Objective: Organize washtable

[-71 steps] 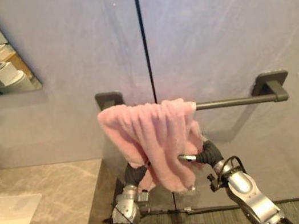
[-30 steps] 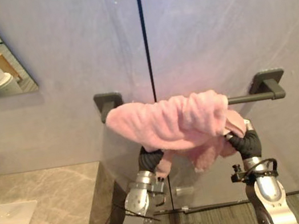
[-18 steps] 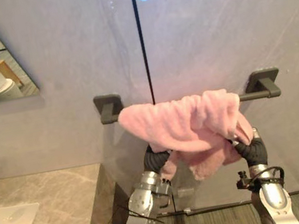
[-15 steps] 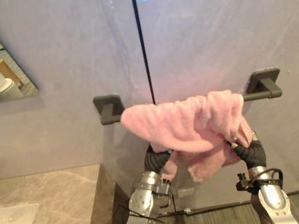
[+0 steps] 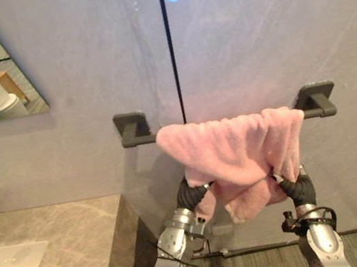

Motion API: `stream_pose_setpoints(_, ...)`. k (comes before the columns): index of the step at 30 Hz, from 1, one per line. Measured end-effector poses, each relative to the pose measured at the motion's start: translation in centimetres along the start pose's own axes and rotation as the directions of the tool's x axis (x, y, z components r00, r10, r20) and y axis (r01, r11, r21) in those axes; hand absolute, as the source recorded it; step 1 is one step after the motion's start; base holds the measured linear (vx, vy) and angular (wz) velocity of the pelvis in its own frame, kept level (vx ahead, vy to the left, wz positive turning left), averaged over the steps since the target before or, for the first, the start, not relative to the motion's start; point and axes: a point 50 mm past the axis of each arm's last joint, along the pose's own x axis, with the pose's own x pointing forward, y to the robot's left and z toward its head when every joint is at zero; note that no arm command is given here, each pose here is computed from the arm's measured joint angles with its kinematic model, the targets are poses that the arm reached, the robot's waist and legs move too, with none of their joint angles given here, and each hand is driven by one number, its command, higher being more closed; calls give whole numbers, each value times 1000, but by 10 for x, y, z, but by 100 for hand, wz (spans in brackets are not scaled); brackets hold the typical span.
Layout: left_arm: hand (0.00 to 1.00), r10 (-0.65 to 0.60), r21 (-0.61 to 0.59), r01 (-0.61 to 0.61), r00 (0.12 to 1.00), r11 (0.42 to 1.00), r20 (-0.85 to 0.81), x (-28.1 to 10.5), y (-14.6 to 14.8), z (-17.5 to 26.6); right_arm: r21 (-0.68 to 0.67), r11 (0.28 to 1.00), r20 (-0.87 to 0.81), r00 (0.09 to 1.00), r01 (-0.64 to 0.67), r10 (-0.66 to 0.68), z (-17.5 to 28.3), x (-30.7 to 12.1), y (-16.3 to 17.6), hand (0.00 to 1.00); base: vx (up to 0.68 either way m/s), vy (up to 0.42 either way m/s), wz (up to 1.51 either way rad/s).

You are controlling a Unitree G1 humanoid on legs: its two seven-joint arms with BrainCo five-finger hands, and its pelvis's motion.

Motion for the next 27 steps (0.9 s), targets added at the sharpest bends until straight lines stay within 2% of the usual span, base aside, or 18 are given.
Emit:
stream_pose_setpoints(3,100,6,-1,-6,1000,1000,-20,-1,1,-5,1,1000,-8,1000,0,0,-3,2,0,100,0,0,0)
stream_pose_setpoints(4,100,9,-2,-9,999,1000,-31,-1,2,-7,3,1000,-11,1000,3,-3,-4,2,0,0,0,0,0)
stream_pose_setpoints(5,0,11,-1,-11,999,1000,-36,-2,2,-8,6,1000,-16,1000,7,-7,-6,2,0,0,0,0,0)
stream_pose_setpoints(11,0,53,4,-53,996,999,-73,-5,11,-16,3,1000,-62,998,27,-27,-17,2,-4,0,0,0,0)
stream_pose_setpoints(17,0,146,-3,-148,982,989,-117,-13,24,-27,3,999,-151,988,39,-38,-36,-4,-4,0,0,0,0)
stream_pose_setpoints(23,0,236,-57,-250,955,967,-182,-34,33,-40,-19,993,-369,923,115,-114,-71,-47,-15,0,0,0,1)
stream_pose_setpoints(27,0,303,-91,-326,931,941,-203,-52,40,-42,-32,985,-386,907,171,-170,-71,-62,-24,0,1,-7,4)
